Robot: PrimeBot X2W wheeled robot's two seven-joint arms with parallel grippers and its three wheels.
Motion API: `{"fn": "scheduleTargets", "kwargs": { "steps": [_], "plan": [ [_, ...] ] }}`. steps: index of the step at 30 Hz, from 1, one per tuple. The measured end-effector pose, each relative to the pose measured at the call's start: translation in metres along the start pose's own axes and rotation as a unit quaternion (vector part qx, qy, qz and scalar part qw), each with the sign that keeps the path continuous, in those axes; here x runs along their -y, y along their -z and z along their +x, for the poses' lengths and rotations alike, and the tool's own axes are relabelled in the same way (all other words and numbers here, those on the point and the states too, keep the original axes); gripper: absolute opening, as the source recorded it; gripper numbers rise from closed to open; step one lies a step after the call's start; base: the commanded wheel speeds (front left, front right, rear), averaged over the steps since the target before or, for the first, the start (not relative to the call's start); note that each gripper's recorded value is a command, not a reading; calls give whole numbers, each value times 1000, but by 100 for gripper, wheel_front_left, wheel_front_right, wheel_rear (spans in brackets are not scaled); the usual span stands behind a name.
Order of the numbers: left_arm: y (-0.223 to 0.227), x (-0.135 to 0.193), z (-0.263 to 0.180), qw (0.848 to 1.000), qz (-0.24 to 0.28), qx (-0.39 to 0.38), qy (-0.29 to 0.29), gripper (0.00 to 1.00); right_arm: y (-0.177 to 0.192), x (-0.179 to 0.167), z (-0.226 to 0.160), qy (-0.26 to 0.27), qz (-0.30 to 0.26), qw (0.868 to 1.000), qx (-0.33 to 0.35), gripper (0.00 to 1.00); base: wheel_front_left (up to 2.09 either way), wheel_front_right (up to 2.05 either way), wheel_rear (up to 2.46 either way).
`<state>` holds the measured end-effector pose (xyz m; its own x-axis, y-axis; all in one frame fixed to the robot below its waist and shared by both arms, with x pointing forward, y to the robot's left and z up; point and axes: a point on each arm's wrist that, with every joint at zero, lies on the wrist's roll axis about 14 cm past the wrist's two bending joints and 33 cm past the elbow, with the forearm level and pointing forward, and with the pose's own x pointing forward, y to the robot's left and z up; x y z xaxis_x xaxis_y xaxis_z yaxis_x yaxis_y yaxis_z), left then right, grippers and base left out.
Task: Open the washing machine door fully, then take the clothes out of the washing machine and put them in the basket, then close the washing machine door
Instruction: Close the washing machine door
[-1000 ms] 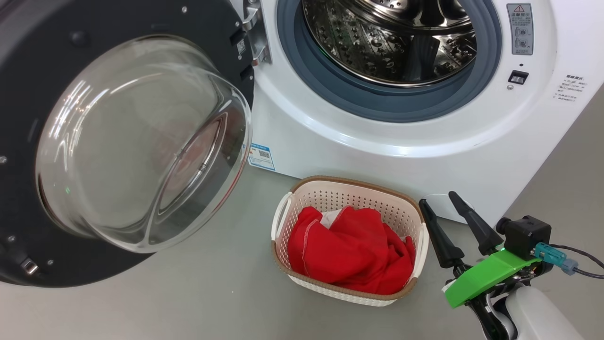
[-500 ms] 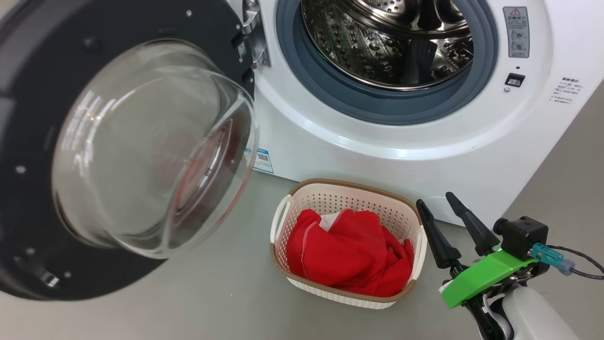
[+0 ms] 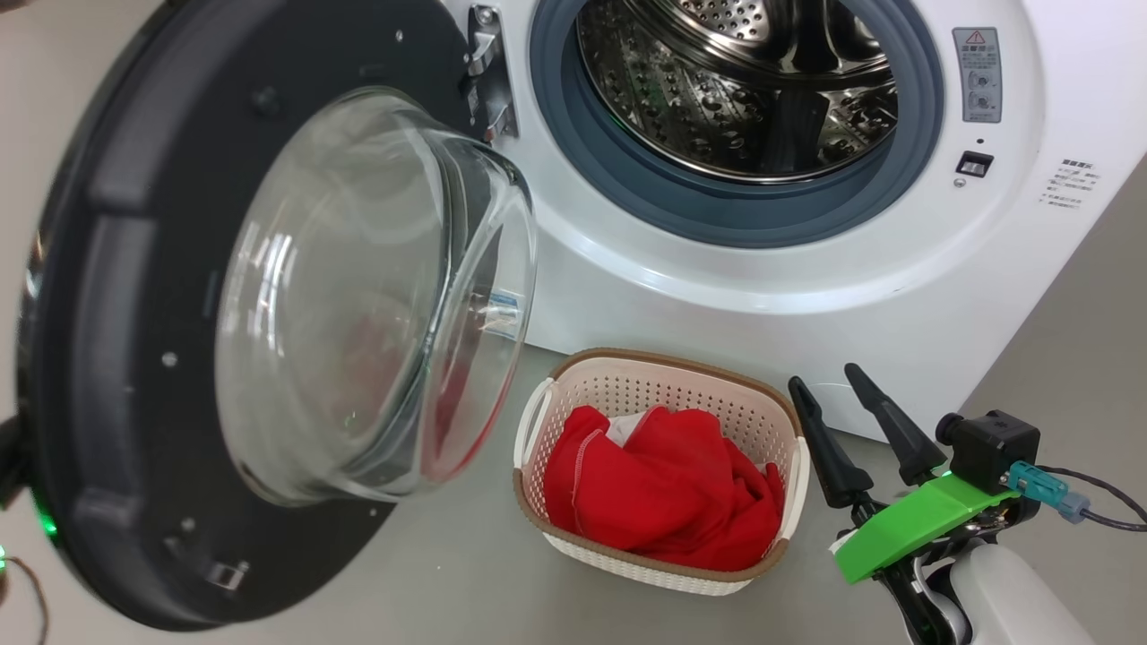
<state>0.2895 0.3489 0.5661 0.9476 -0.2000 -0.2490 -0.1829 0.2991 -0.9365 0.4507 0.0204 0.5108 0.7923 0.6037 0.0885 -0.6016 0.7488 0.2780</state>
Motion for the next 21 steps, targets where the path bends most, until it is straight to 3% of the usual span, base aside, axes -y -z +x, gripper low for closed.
{"fn": "scheduleTargets", "kwargs": {
  "steps": [21],
  "plan": [
    [78, 72, 35, 986, 59, -126, 87, 0, -14, 20, -21, 41, 1, 999, 19, 100, 0, 0, 0]
  ]
}}
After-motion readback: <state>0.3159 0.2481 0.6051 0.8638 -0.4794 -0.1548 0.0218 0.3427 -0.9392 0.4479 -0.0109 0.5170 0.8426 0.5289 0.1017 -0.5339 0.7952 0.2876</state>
